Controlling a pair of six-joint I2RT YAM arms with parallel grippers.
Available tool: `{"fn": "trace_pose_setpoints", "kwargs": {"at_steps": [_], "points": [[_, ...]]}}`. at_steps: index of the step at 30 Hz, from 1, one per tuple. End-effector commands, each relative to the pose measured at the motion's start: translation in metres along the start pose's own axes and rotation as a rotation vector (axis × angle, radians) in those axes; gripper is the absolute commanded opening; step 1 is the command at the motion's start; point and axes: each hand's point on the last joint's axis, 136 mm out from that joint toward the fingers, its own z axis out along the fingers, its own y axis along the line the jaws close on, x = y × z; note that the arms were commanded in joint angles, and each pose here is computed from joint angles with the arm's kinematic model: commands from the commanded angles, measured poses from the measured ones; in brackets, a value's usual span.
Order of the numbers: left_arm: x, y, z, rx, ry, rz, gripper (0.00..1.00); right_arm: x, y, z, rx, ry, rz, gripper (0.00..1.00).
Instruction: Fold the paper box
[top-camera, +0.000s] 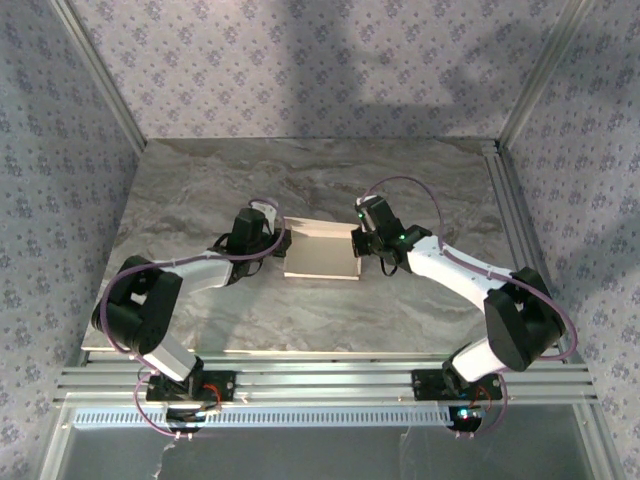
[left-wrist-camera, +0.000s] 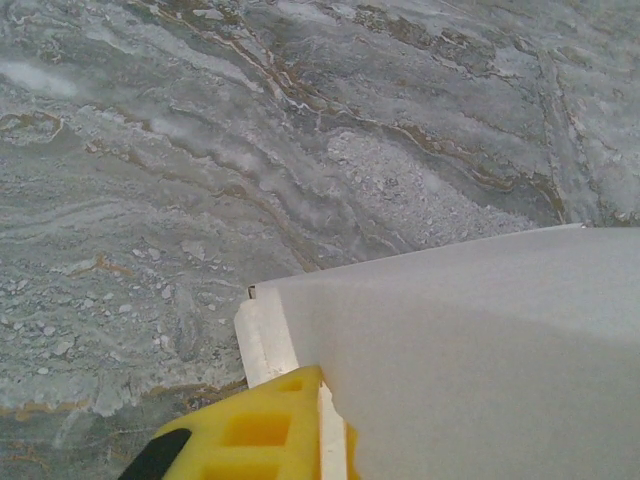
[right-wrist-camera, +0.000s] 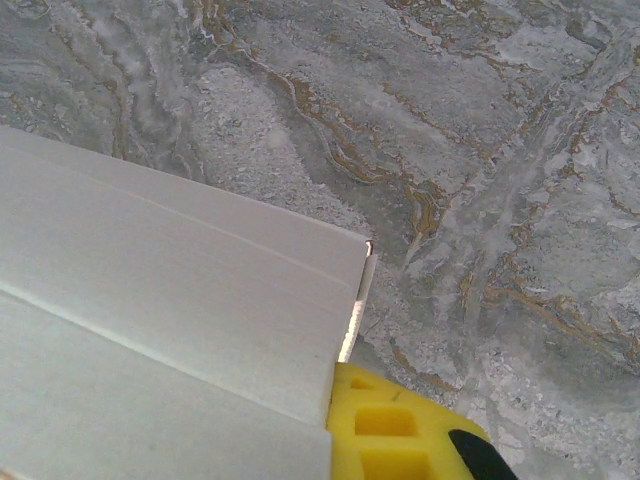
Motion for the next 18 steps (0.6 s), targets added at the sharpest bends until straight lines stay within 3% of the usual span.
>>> {"fn": "trace_pose_setpoints", "kwargs": {"at_steps": [1, 18], "points": [[-0.005, -0.014, 0.004, 0.049, -0.021, -0.02, 0.09, 0.02, 0.002, 0.005, -0.008, 0.09, -0.023, 0.0], [0.019, -0.01, 0.001, 0.008, -0.018, -0.034, 0.06, 0.034, 0.004, 0.005, 0.03, 0.073, -0.053, 0.0]]}}
